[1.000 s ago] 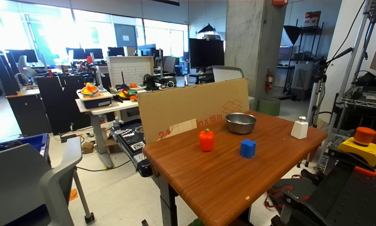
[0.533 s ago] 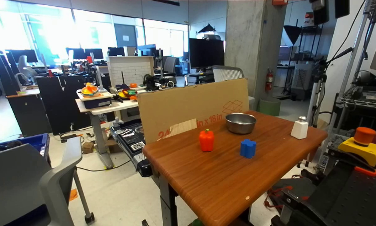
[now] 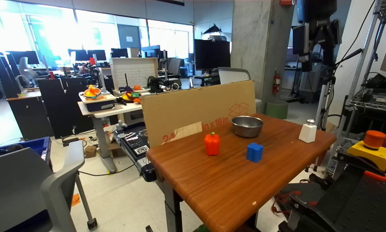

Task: Put the salt shaker inside the silver bowl

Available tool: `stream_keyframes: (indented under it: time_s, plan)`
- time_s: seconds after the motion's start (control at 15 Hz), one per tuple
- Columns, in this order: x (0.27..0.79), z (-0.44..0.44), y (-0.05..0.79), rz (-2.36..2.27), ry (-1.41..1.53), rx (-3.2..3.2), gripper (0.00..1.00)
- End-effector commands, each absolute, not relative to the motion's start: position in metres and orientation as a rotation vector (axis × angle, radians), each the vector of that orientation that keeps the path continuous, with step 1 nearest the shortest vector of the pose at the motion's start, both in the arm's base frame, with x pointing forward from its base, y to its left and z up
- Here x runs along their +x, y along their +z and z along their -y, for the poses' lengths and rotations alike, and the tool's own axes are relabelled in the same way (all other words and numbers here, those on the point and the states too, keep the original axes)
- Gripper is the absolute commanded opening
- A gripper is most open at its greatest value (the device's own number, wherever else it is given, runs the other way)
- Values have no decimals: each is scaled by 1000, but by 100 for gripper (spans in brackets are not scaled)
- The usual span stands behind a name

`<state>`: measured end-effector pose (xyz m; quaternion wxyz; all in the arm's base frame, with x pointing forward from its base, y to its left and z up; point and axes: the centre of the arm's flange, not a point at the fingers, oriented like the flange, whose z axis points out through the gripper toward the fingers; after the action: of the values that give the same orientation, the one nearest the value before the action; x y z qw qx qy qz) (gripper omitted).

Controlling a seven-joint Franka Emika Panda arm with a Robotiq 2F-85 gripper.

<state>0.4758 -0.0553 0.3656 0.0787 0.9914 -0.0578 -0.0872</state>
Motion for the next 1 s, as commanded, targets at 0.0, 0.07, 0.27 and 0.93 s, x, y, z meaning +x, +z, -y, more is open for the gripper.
stream_keyframes:
  time_s: [0.0, 0.07, 0.27, 0.93]
  plan:
    - [498, 76, 329, 192, -268, 2983, 100]
    - [501, 81, 320, 206, -274, 2983, 100]
    - [507, 95, 299, 257, -281, 2976, 100]
    - [512, 143, 242, 354, -413, 2929, 100]
